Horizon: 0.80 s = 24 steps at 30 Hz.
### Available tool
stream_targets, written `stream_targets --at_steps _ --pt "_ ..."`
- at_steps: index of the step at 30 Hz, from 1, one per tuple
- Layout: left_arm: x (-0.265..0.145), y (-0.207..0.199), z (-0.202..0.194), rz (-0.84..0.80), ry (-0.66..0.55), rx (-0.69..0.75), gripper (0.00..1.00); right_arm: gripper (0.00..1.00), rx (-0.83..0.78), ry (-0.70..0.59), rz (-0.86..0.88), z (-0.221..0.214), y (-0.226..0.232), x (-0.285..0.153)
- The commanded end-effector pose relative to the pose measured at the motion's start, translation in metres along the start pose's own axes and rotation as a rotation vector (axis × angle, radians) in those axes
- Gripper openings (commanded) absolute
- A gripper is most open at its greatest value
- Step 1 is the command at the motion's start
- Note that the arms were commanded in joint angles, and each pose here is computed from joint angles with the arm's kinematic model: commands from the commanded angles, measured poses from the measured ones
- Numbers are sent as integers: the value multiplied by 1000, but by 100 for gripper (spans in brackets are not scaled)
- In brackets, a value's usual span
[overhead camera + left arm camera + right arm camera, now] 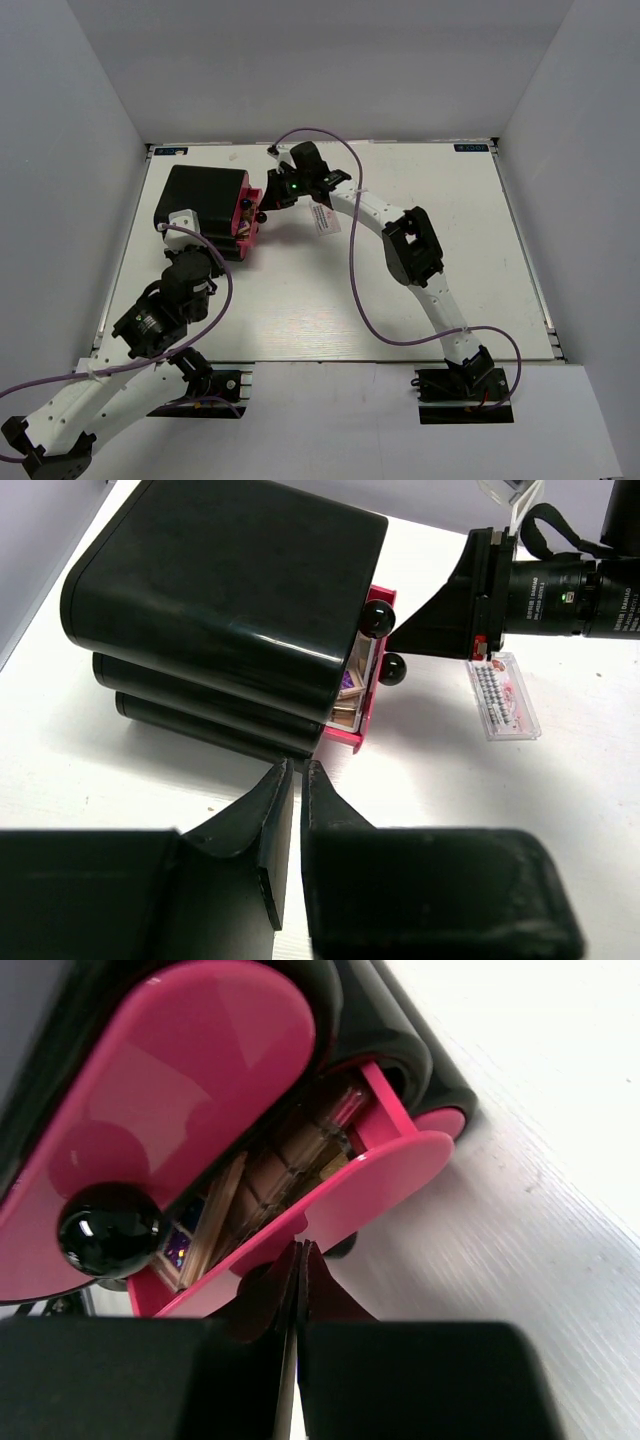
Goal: Organize the makeup
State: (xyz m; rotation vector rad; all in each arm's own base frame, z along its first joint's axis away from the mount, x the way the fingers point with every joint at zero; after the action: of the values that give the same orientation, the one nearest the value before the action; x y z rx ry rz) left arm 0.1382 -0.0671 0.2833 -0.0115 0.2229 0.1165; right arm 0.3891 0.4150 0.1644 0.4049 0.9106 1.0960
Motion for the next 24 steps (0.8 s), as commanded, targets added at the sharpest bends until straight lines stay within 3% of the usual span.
stream_targets --at_steps 1,20,24 --pt "-1 0 -1 -13 -7 -3 20 0 -64 -52 122 16 22 4" --pt "-1 0 -1 -23 -10 0 21 1 -77 -42 213 6 21 29" --pt "0 0 -2 -26 -10 2 21 5 -76 -36 243 4 21 31"
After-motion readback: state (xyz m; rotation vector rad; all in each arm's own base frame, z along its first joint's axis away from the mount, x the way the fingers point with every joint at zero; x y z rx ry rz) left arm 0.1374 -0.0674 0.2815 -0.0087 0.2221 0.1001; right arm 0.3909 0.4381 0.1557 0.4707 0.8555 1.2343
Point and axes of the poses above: each gripper's point midway between its finger pads, its own x axis out along the fingers, its own y axis along the line the jaws close on, z = x × y, the point moved 10 cm from there along -x, back along the fingers, and after that the axes turned 9 degrees about x, right-handed, at the moved point
